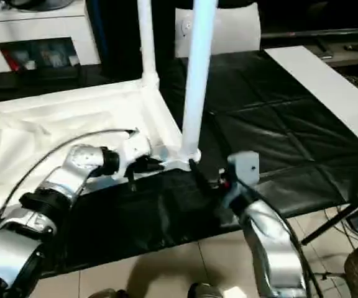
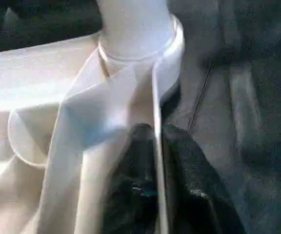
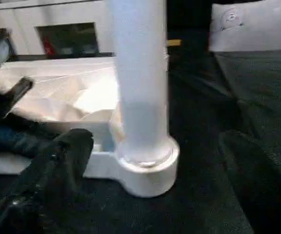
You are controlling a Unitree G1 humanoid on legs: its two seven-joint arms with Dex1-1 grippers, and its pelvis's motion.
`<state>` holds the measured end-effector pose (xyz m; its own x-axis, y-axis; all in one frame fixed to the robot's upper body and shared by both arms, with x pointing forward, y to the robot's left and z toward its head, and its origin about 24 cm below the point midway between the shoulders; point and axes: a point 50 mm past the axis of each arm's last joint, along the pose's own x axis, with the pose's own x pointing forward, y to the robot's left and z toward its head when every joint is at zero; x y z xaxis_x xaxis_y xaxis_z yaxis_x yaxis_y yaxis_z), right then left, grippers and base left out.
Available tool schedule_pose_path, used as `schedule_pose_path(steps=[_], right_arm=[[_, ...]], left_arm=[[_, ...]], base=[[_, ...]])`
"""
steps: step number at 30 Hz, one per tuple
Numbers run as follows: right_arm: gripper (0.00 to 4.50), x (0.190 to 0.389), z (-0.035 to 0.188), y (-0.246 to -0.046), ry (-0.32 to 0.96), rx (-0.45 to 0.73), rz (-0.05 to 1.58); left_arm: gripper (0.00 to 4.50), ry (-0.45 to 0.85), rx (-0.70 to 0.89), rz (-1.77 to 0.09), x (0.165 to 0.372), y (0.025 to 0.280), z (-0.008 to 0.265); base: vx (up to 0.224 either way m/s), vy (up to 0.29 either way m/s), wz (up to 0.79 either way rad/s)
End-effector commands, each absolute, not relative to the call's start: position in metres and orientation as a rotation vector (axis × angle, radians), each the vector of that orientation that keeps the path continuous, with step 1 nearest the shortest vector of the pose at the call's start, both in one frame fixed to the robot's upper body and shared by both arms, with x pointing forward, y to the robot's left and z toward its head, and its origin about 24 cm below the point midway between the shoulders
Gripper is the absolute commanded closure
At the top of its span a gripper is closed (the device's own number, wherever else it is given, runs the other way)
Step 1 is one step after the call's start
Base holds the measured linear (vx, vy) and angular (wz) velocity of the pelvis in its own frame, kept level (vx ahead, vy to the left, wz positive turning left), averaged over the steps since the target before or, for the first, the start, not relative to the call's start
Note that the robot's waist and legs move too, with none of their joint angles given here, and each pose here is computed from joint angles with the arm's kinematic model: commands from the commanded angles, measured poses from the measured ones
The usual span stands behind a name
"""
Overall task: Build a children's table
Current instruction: Rotate leg to tighten
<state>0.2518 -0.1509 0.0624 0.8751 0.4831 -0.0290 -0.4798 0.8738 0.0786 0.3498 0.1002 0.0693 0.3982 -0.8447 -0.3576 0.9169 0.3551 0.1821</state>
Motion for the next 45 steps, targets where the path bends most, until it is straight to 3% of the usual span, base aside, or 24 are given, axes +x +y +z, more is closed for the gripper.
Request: schedule_pose_path(steps=[1,3,6,8,10,13,16,18,21,22,26,27,32,33,36,38,42,43,45], right_arm=[[0.00,0.240,0.072,-0.138,0.034,0.063,0.647],[0.00,0.236,0.074,-0.133,0.033,0.055,0.702],[0.00,0.240,0.082,-0.122,0.005,0.102,0.730],[0.00,0.243,0.086,-0.118,-0.014,0.110,0.730],[0.00,0.250,0.094,-0.112,-0.038,0.130,0.726],[0.00,0.261,0.102,-0.106,-0.058,0.149,0.718],[0.00,0.278,0.109,-0.100,-0.060,0.148,0.692],[0.00,0.287,0.109,-0.101,-0.049,0.136,0.651],[0.00,0.299,0.108,-0.107,-0.025,0.108,0.589],[0.00,0.302,0.107,-0.110,-0.022,0.101,0.573],[0.00,0.317,0.108,-0.125,-0.018,0.077,0.483],[0.00,0.321,0.109,-0.130,-0.022,0.076,0.453],[0.00,0.336,0.112,-0.150,-0.036,0.057,0.332],[0.00,0.336,0.112,-0.150,-0.036,0.057,0.332],[0.00,0.340,0.110,-0.158,-0.034,0.040,0.281],[0.00,0.340,0.110,-0.156,-0.036,0.044,0.301],[0.00,0.334,0.109,-0.146,-0.040,0.056,0.371],[0.00,0.328,0.106,-0.139,-0.038,0.052,0.418],[0.00,0.321,0.103,-0.132,-0.031,0.044,0.462]], left_arm=[[3.87,0.132,0.278,-1.136,0.349,0.104,0.082],[3.55,0.112,0.224,-1.130,0.346,0.107,0.085],[3.50,0.077,0.125,-1.092,0.338,0.118,0.091],[3.12,0.079,0.114,-1.064,0.334,0.126,0.092],[3.11,0.108,0.120,-1.007,0.328,0.140,0.089],[2.69,0.155,0.117,-0.909,0.316,0.162,0.084],[2.56,0.176,0.089,-0.834,0.293,0.183,0.084],[2.25,0.183,0.077,-0.811,0.283,0.187,0.084],[2.24,0.204,0.067,-0.803,0.265,0.186,0.083],[1.81,0.213,0.063,-0.804,0.260,0.186,0.081],[1.78,0.268,0.059,-0.788,0.240,0.183,0.074],[1.40,0.284,0.067,-0.778,0.237,0.183,0.072],[1.21,0.370,0.156,-0.711,0.230,0.189,0.063],[0.91,0.370,0.156,-0.711,0.230,0.189,0.063],[0.89,0.390,0.202,-0.694,0.230,0.192,0.061],[0.50,0.404,0.223,-0.682,0.231,0.193,0.059],[0.39,0.423,0.266,-0.650,0.235,0.196,0.057],[0.05,0.425,0.302,-0.615,0.241,0.198,0.056],[0.03,0.418,0.333,-0.573,0.249,0.201,0.056]], base=[[0.000,0.000,0.00],[0.000,0.000,0.00],[0.000,0.000,0.00],[0.000,0.000,0.00],[0.000,0.000,0.00],[0.000,0.000,0.00],[0.000,0.000,0.00],[0.000,0.000,0.00],[0.000,0.000,0.00],[0.000,0.000,0.00],[0.000,0.000,0.00],[0.000,0.000,0.00],[0.000,0.000,0.00],[0.000,0.000,0.00],[0.000,0.000,0.00],[0.000,0.000,0.00],[0.000,0.000,0.00],[0.000,0.000,0.00],[0.000,0.000,0.00]])
